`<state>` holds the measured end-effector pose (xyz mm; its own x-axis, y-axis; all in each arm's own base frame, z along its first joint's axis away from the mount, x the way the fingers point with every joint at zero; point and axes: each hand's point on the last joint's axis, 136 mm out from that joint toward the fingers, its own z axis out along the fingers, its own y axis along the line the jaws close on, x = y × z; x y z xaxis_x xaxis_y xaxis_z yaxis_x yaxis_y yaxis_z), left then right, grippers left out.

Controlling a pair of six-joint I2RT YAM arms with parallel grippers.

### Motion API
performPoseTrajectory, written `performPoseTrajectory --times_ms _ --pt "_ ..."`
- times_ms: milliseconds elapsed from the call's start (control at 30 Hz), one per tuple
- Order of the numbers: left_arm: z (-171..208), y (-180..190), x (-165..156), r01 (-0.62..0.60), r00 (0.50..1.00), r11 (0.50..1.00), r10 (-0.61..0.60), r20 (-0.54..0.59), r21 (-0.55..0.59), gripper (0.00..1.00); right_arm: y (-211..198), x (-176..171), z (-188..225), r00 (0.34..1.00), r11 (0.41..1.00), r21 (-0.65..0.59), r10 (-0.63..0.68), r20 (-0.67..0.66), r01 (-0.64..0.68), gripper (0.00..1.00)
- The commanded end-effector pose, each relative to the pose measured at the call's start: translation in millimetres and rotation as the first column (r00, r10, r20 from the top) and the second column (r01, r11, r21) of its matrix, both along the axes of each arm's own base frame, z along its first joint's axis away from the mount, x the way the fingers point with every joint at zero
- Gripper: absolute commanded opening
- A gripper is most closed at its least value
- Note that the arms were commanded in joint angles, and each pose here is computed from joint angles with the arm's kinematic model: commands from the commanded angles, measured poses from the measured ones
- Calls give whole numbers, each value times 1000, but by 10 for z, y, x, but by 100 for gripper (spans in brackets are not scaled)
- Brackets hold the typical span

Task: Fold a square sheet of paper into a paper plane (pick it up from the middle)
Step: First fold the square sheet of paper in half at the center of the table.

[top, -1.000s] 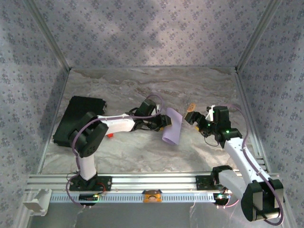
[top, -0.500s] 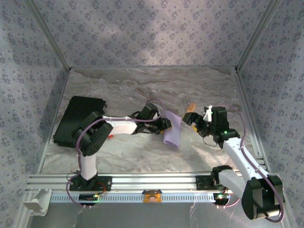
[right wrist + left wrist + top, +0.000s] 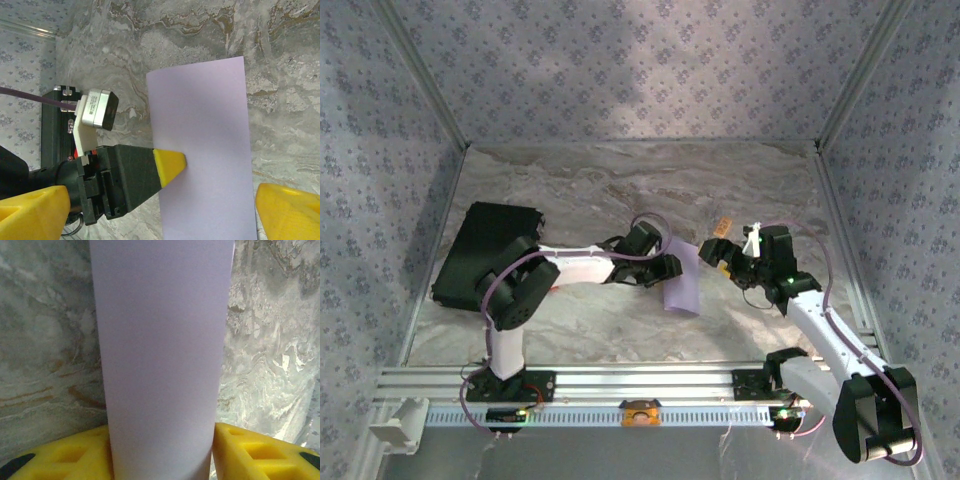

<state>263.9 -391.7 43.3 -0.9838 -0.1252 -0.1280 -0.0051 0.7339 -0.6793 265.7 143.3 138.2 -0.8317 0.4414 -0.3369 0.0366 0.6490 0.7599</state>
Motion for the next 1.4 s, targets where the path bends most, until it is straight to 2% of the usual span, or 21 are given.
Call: performPoseTrajectory --times_ms 0,100,367,667,933,1267,1367 --pt "-108 90 -7 21 1000 995 -23 17 96 54 27 -4 10 1000 1000 -13 21 16 -20 98" --pt "-62 135 12 26 999 991 -32 40 131 59 31 -17 -7 1000 999 -20 25 8 -25 98" --pt "25 198 51 22 997 990 -33 75 142 62 71 -21 -76 999 999 -17 43 -15 -44 98" --pt "140 301 123 15 992 991 -31 119 132 58 129 -33 -139 998 998 -14 60 -32 -60 98" --pt "76 369 125 28 995 990 -42 95 140 54 164 -30 -154 997 997 -18 69 -36 -70 98" --pt "-51 443 99 109 990 964 -127 63 241 52 192 -30 -209 996 997 -25 72 -56 -73 98" --pt "-108 501 122 94 994 954 -108 34 284 51 205 -27 -224 996 997 -28 73 -59 -75 98"
